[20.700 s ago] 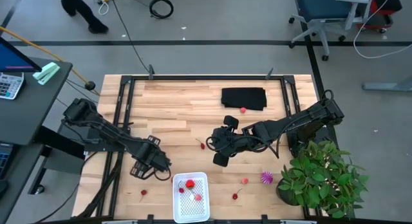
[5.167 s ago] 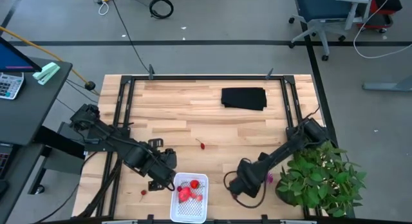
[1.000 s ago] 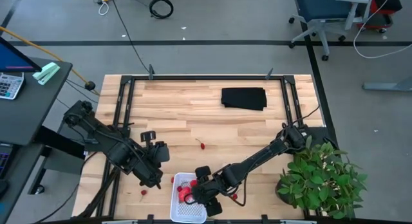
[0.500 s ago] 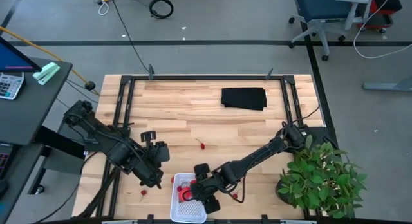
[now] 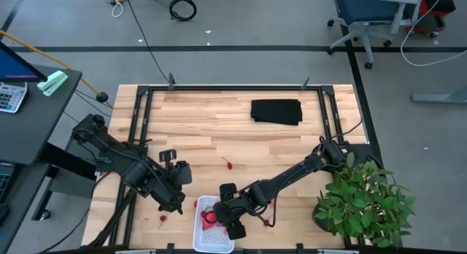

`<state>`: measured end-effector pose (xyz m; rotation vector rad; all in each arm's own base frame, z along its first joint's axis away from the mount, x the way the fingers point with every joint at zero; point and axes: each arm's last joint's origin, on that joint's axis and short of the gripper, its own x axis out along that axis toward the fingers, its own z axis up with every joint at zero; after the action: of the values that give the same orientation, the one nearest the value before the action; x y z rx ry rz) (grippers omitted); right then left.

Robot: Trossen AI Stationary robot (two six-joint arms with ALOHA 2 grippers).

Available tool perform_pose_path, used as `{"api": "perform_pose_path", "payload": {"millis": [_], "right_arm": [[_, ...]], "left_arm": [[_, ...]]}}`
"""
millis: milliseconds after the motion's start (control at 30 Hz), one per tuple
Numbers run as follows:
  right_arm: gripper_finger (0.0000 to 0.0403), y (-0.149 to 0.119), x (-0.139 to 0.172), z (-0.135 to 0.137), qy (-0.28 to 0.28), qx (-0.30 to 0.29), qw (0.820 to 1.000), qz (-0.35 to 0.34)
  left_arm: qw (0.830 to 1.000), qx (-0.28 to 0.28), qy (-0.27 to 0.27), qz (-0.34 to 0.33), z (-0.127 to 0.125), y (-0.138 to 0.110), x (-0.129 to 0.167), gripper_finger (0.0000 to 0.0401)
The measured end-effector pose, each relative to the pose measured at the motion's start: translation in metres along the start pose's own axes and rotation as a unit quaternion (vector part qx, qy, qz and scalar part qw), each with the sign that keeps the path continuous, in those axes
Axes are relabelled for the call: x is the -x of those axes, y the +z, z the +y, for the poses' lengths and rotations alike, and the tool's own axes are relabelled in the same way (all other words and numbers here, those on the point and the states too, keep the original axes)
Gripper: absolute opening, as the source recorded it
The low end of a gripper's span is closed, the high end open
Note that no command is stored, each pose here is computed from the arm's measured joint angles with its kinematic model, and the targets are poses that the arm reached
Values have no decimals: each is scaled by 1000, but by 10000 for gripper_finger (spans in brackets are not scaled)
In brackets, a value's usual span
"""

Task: Pick and placing Produce into tupperware
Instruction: Put the left cherry into the white basket

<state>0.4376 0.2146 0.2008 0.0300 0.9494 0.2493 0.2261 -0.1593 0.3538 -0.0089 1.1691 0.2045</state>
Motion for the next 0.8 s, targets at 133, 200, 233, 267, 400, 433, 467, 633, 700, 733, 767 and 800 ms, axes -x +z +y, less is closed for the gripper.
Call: {"api": "perform_pose_path", "payload": {"millis": [133,200,233,267,400,433,467,633,700,733,767,800], "right_arm": [[317,10,8,1,3,-9,1000,-12],[314,15,14,1,4,-23,1000,-15],[312,17,16,2,6,-28,999,-19],[311,20,18,2,6,-30,999,-23],[307,31,30,6,12,-30,999,-37],[307,32,32,6,11,-30,999,-36],[307,31,34,7,10,-29,999,-29],[307,29,38,12,7,-23,1000,-10],[307,28,38,14,7,-20,1000,-4],[307,27,38,15,7,-19,1000,-3],[307,27,38,15,8,-18,1000,-4],[307,28,38,15,8,-15,1000,-5]], "left_arm": [[998,43,-37,35,-5,-4,1,53],[996,73,-42,38,-11,-9,4,53],[995,85,-45,38,-15,-13,4,54],[994,94,-48,39,-19,-17,5,55],[987,145,-60,37,-39,-37,-1,56],[984,165,-63,39,-44,-44,-4,56],[979,187,-66,42,-50,-51,-7,54],[955,276,-89,56,-75,-87,-33,47],[946,304,-94,68,-81,-101,-43,46],[942,314,-97,73,-83,-107,-49,46],[936,327,-102,78,-85,-113,-54,46],[932,335,-106,83,-87,-118,-59,46]]}}
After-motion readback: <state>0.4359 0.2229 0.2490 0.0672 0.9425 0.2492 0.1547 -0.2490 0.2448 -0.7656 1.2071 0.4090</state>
